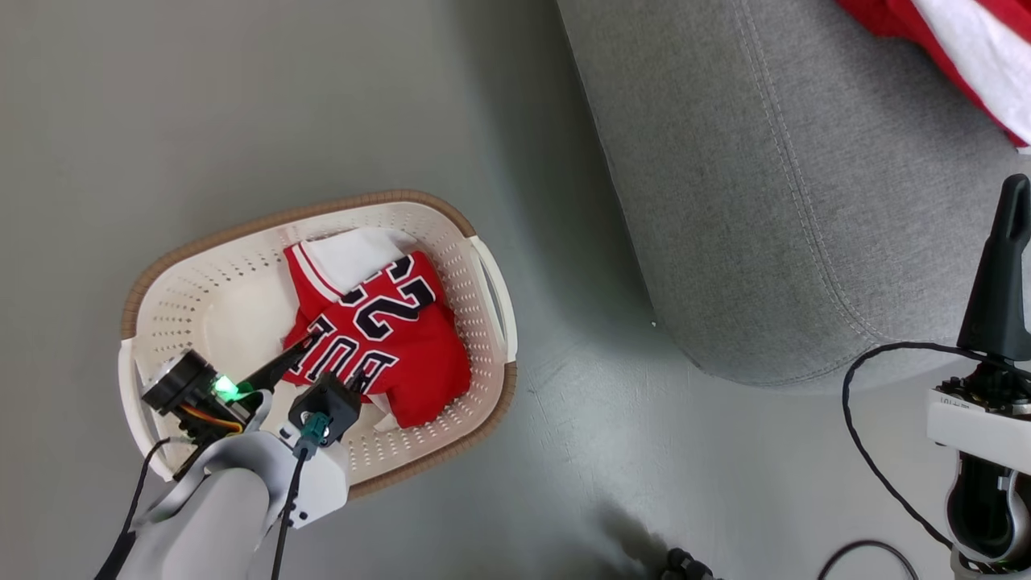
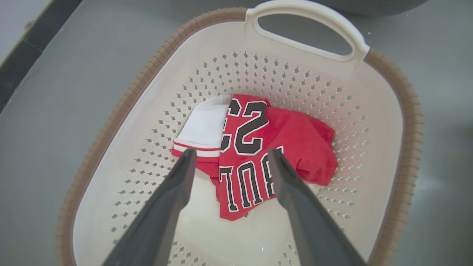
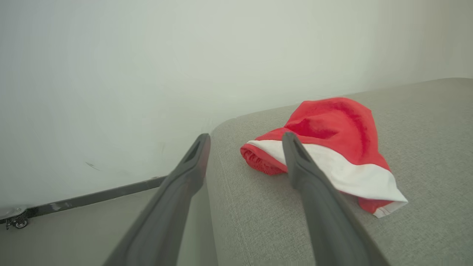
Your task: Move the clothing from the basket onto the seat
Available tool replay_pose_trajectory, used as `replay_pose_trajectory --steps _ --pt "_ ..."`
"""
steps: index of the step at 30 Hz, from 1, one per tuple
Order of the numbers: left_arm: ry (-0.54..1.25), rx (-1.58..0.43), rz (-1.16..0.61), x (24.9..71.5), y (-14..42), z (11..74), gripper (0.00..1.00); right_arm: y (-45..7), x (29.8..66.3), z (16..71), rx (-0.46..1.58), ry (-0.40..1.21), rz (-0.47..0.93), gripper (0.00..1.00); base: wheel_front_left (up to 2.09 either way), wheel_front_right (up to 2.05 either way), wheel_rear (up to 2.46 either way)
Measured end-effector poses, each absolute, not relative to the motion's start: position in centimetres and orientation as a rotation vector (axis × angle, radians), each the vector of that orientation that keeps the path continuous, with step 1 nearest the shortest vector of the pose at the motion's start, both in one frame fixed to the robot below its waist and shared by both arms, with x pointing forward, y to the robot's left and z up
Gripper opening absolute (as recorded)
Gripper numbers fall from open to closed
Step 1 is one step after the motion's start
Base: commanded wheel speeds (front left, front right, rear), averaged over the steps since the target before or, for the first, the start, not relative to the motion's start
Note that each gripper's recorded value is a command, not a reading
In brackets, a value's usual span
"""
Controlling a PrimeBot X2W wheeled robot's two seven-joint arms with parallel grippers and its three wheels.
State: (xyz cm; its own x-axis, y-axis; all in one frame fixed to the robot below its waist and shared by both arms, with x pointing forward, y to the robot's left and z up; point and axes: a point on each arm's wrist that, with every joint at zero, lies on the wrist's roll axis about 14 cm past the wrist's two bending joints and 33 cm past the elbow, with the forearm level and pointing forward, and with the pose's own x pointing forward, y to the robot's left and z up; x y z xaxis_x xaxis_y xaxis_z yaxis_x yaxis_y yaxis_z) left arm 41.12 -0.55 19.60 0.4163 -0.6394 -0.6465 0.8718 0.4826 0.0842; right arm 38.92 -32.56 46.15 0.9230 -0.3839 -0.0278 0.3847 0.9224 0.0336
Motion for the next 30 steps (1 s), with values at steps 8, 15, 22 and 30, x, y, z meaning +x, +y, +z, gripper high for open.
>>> replay_pose_trajectory --steps 8,15,22,30 --pt "0.609 0.462 -1.059 40.9 -1.9 17.1 1.00 -33.2 39.5 44.9 0.040 0.047 -0.412 1.00 0.00 0.00 0.00" --pt "0.629 0.521 -1.114 40.9 -1.9 14.7 1.00 -33.7 39.8 43.9 0.040 0.063 -0.428 1.00 0.00 0.00 0.00" --pt "0.645 0.584 -1.209 39.6 -2.8 12.2 1.00 -33.9 40.5 43.1 0.052 0.072 -0.433 1.00 0.00 0.00 0.00" --pt "0.623 0.682 -1.304 39.1 -3.0 10.1 1.00 -34.5 40.8 42.3 0.057 0.088 -0.450 1.00 0.00 0.00 0.00"
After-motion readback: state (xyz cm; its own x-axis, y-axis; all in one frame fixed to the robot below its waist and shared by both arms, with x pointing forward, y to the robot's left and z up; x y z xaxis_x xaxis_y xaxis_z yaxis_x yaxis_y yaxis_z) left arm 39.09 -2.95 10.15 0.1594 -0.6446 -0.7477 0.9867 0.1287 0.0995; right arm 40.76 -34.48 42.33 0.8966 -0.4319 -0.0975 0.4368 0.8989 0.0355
